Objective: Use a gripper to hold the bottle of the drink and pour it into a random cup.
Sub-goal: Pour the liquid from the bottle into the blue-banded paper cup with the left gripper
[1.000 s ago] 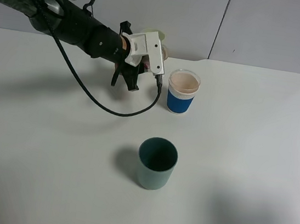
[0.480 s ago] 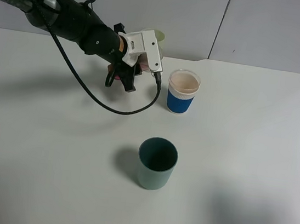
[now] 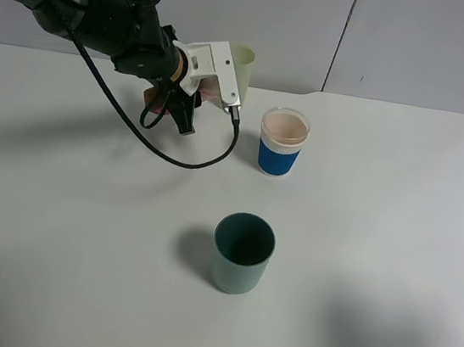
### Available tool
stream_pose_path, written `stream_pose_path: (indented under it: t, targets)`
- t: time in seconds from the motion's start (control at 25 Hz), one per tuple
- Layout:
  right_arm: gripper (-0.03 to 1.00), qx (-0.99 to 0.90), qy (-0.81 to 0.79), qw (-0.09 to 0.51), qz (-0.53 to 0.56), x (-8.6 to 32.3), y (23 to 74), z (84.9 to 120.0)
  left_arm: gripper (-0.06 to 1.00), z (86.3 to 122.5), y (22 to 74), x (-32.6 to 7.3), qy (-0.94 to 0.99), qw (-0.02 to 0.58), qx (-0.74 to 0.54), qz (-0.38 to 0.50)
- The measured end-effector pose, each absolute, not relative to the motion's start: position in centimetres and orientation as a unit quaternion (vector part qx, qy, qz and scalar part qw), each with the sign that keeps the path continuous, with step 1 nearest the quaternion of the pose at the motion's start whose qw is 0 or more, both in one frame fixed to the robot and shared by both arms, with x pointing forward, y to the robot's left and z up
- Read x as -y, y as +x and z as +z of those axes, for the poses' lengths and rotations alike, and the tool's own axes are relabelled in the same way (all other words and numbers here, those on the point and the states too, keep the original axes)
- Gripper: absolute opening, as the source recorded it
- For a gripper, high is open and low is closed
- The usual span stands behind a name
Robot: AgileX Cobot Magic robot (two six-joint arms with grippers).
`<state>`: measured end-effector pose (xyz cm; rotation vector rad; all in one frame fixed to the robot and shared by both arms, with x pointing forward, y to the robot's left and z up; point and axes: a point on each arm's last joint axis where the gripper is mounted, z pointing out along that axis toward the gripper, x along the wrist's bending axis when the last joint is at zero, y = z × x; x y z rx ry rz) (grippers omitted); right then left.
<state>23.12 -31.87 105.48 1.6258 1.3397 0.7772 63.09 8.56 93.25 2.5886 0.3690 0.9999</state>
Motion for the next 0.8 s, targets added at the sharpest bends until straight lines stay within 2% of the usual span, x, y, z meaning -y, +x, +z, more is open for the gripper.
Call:
stream_pose_path:
  t: [0.32,0.6,0.8]
  targets:
    - [1.00,-0.538,0.653,0.433,0.312,31.9,23.1,105.5,0.35,94.6,61.7,-5.6,0.910,0.159,-0.069,0.376]
    - [1.00,-0.538,0.653,0.433,0.312,31.9,23.1,105.5,0.34,94.5,61.1,-5.2,0.914,0.118,-0.048,0.386]
    - [1.00,-0.538,0.653,0.433,0.312,31.9,23.1,105.5,0.34,94.5,60.5,-4.4,0.914,0.115,-0.036,0.386]
